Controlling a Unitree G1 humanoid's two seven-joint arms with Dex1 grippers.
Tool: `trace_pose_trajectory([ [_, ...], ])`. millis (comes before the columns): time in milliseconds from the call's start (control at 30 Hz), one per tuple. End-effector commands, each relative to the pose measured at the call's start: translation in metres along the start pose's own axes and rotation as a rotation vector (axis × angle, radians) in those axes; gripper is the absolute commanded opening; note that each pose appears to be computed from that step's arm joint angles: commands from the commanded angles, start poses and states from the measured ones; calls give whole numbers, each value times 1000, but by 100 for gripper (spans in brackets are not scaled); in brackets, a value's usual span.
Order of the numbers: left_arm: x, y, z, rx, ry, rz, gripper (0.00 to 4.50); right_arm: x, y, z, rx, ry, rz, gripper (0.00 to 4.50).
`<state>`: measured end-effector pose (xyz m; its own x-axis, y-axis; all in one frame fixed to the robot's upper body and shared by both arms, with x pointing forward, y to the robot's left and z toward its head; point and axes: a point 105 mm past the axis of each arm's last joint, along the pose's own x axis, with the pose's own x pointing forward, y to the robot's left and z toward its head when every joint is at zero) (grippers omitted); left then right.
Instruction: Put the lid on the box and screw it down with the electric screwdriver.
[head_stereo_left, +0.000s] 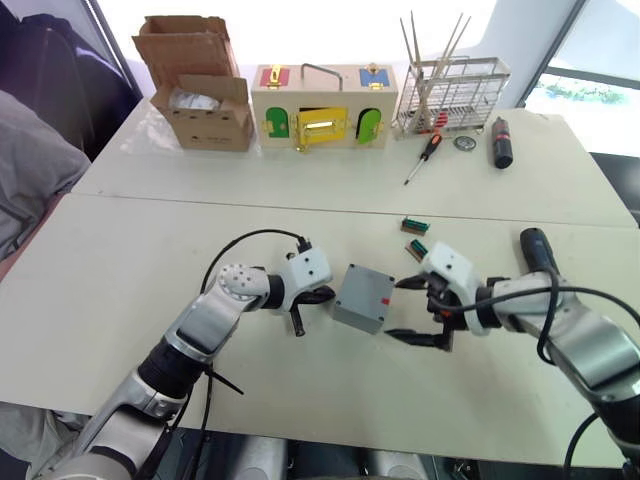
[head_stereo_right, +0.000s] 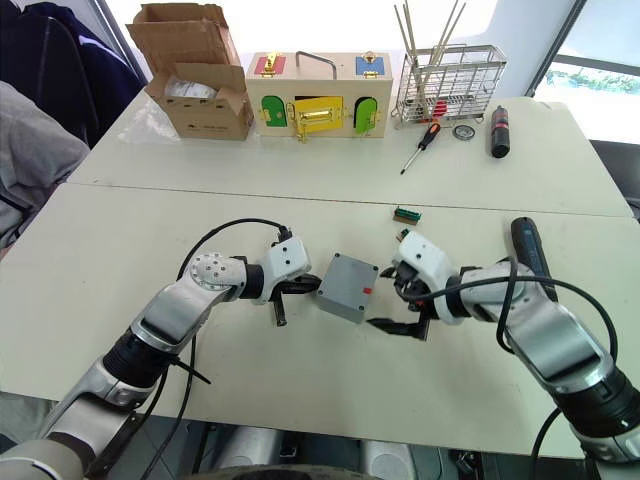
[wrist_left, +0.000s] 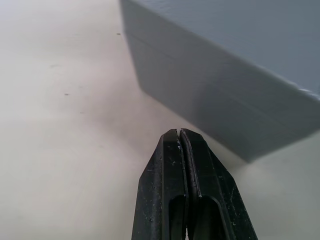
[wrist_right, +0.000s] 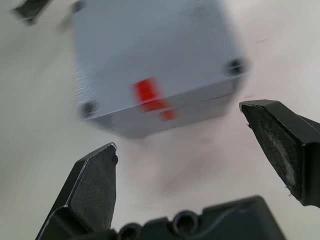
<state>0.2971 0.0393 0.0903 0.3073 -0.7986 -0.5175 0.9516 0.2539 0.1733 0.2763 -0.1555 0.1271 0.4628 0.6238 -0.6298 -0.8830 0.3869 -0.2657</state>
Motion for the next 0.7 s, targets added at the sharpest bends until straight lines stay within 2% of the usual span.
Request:
trace_pose_trajectory([
  [33,-2,-14,10,12,-31,-66,0,-9,-10,7,-41,-19,-37,447],
  [133,-3,-15,15,-6,-53,-65,0,-10,-12,6,-36,-21,-45,447],
  [267,-7,-7,18,-20,-70,-28,0,-24,-23,6,5,-32,-81,447],
  [367,-12,-6,24,-36,-98,-29,0,-42,-46,11,51,-80,-174,447],
  [500,-28,9,18,3,-50,18,0,-60,-73,18,103,-166,-292,447],
  [600,-49,30,30,-7,-85,88,0,-52,-93,24,164,-256,-403,447],
  [700,-68,40,61,-73,-221,118,0,-27,-107,27,290,-361,-471,447],
])
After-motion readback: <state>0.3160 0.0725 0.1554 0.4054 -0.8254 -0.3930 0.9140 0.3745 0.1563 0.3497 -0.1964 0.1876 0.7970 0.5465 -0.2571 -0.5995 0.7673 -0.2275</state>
